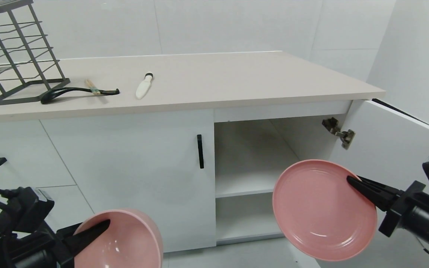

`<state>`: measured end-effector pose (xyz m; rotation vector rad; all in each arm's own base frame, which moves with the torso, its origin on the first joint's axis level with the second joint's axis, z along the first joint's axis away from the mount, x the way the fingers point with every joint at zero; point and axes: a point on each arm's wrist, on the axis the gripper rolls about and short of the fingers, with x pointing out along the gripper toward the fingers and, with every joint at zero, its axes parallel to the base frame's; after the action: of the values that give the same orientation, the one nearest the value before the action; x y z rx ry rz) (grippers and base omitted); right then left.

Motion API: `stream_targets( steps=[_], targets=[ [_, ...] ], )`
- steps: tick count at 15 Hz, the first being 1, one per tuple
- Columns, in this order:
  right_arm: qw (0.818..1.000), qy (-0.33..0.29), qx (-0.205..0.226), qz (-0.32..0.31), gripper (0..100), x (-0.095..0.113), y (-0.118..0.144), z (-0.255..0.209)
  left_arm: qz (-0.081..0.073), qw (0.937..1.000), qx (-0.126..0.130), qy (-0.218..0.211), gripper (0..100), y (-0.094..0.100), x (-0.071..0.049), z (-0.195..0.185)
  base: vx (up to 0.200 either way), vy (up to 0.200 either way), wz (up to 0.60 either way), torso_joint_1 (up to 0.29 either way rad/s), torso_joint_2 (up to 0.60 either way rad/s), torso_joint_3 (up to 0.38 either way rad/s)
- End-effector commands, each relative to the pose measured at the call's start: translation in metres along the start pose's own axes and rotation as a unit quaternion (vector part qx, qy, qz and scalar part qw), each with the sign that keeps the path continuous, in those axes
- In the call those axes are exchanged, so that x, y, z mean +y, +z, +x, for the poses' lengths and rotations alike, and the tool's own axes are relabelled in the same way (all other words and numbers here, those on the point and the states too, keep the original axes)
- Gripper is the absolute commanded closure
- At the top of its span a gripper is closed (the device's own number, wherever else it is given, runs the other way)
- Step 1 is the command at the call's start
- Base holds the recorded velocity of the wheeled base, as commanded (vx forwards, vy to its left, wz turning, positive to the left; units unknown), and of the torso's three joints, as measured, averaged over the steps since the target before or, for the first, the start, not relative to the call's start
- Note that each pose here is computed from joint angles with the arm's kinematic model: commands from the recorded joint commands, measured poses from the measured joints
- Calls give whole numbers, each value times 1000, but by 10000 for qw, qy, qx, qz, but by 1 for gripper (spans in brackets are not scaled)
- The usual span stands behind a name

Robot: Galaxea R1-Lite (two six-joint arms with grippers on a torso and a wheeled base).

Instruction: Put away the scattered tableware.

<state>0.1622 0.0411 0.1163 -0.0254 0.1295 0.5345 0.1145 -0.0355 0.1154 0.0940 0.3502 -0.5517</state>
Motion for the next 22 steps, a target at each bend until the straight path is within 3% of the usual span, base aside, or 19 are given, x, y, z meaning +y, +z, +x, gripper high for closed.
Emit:
stream_targets(
  steps=[1,7,13,16,18,22],
  targets=[
    [10000,-32,54,3,100,0,-1,0,-3,10000,21,5,100,-2,0,-1,0,0,0,0,0,0],
    [9984,-317,294,367,100,-1,-6,4,-12,9999,93,-53,100,-4,-1,1,0,0,0,0,0,0],
    [9903,274,1264,506,100,13,-41,39,-13,9999,107,-91,100,-6,-2,-1,167,0,0,1,2,2],
    [9921,265,1081,578,100,11,-57,70,11,9999,83,-111,100,-5,-3,-1,0,0,0,0,0,0],
    [9868,207,1462,671,100,10,-76,78,98,9998,67,-132,100,-8,-4,-4,200,0,0,-5,5,0],
    [9883,159,1341,708,100,5,-78,95,211,9994,-176,-228,100,-4,-8,-10,50,0,0,-2,1,2]
  ],
)
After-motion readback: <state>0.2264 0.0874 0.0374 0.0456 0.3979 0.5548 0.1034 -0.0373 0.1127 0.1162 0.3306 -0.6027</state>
